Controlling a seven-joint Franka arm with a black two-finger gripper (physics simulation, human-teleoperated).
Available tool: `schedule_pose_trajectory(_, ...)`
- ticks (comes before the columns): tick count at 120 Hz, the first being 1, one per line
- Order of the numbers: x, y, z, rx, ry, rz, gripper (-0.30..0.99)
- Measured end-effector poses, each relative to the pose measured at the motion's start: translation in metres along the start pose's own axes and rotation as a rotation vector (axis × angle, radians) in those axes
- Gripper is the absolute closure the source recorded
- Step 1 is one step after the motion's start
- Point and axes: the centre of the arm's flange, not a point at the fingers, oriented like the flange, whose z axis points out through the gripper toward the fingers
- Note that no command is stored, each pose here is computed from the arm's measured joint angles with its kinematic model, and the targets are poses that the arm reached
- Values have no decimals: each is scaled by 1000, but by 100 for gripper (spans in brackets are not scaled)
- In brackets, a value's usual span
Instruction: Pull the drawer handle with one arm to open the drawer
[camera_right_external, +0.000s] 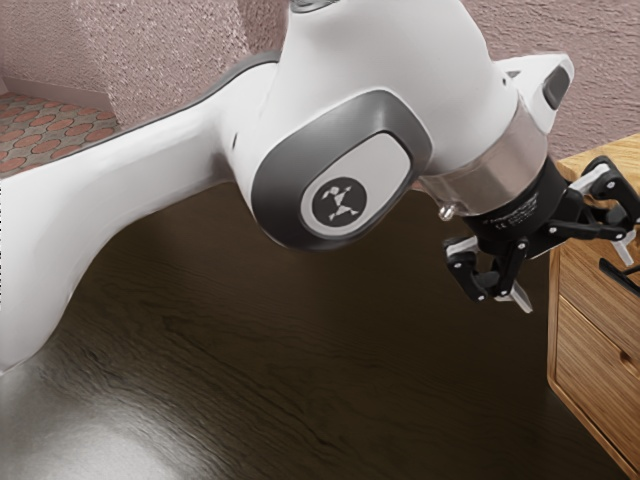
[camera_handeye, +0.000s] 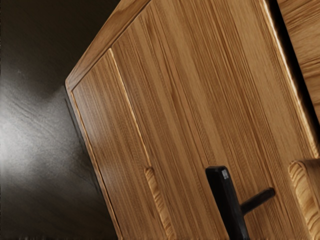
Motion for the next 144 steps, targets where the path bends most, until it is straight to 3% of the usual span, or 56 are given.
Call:
schedule_pose_trajectory(21,-16,7,5,-6,-13,18,2)
schedule_pose_trajectory(74,-7,2,27,-63,14,1,2)
schedule_pose_trajectory(144,-9,-18,35,-54,46,-5,2)
